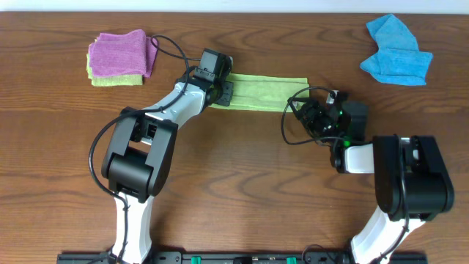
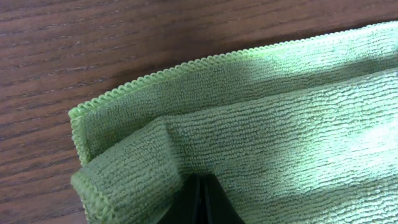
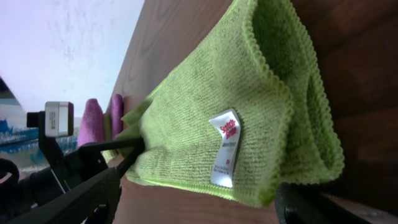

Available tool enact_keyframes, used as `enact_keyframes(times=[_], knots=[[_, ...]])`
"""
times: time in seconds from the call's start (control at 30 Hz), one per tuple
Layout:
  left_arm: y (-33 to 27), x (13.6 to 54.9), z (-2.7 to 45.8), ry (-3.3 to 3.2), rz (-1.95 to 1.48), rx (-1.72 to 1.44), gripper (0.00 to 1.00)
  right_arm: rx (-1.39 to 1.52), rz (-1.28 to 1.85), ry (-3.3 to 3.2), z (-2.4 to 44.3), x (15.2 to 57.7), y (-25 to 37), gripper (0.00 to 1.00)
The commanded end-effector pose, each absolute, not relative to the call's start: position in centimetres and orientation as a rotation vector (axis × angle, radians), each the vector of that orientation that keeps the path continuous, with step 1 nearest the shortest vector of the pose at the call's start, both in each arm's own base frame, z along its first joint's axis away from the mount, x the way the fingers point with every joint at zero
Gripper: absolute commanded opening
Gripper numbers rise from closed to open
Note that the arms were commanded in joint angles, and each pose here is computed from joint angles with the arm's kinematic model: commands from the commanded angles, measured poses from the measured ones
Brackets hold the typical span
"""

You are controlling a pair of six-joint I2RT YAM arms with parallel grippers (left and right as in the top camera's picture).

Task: Fold the cloth
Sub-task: 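Move the right gripper to the green strip's right end and grasp it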

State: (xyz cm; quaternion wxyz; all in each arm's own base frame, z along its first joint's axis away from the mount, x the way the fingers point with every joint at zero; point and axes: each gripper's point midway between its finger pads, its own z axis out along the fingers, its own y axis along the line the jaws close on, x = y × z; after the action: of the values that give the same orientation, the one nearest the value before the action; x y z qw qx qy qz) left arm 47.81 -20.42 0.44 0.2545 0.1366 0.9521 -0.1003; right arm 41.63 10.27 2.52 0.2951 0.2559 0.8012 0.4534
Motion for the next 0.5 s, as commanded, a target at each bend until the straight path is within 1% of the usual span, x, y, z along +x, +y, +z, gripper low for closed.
enact_keyframes(times=[0.0, 0.13, 0.47], knots=[[-20.0, 47.3, -0.8, 2.626, -0.266, 0.367, 0.06, 0.787, 1.091, 2.218, -0.9, 40.6, 9.3, 0.8], [-20.0, 47.3, -0.8, 2.626, -0.266, 0.367, 0.06, 0.859, 0.982, 2.227, -2.1, 40.6, 8.0, 0.81], [-20.0, 47.3, -0.8, 2.626, -0.266, 0.367, 0.06, 0.813, 0.778, 2.218, -2.3, 42.2, 5.8, 0.81]])
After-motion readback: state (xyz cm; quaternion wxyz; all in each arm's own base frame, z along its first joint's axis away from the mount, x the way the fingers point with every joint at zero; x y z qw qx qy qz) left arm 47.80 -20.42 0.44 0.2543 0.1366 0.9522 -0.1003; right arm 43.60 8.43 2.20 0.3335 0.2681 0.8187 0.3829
